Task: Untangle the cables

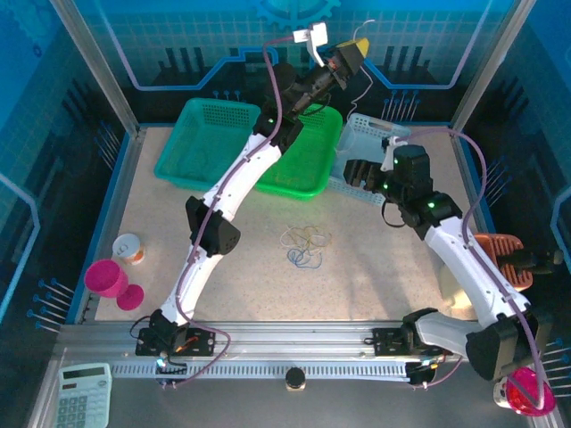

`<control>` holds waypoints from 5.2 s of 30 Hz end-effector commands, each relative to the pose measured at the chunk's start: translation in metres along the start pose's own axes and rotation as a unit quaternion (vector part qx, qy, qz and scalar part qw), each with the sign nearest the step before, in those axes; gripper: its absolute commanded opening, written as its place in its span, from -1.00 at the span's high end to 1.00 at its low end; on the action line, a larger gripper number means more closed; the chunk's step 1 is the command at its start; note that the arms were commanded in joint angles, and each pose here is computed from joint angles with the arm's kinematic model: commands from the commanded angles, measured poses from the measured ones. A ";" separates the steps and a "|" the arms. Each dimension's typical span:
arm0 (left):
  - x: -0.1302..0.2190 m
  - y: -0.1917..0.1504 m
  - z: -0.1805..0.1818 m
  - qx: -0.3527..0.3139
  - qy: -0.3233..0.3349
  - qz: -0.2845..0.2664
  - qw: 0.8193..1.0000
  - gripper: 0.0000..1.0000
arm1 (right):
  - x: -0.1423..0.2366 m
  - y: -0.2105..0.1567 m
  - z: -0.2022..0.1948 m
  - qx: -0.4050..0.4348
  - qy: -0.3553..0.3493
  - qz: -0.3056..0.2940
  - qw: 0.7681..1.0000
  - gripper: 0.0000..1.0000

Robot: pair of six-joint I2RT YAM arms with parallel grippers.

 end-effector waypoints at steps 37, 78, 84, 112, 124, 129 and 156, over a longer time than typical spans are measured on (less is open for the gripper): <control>0.033 -0.008 -0.050 0.069 -0.032 0.103 0.992 -0.99 | -0.038 0.168 -0.008 0.055 -0.068 -0.133 0.987 1.00; 0.212 -0.030 -0.042 0.090 0.192 0.157 0.965 -0.99 | -0.161 -0.053 -0.127 -0.031 -0.337 0.196 0.920 0.46; 0.224 -0.037 -0.037 0.084 0.219 0.173 0.957 -0.99 | -0.149 -0.010 -0.099 -0.021 -0.264 0.146 0.953 -0.30; 0.323 -0.116 0.021 0.104 0.399 0.251 0.876 -0.98 | -0.078 -0.169 0.013 -0.028 -0.012 0.244 0.969 -0.45; 0.326 -0.119 0.023 0.099 0.404 0.259 0.872 -0.99 | -0.097 -0.204 0.020 -0.055 0.005 0.280 0.958 -0.38; 0.327 -0.120 0.024 0.096 0.404 0.261 0.871 -0.98 | -0.101 -0.208 0.021 -0.056 0.004 0.282 0.958 -0.22; 0.320 -0.127 0.020 0.095 0.357 0.273 0.888 -0.99 | -0.010 -0.085 0.077 -0.016 0.116 0.153 0.981 1.00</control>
Point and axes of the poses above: each hand's point on the last joint's axis, 136 mm out from that joint toward the fingers, its own x axis back along the fingers, its own z axis along the line the jaws close on, y = z × x, the point moved 4 cm from there along x, back along the fingers, and after that the axes turned 2 degrees about x, right-handed, at the moved point
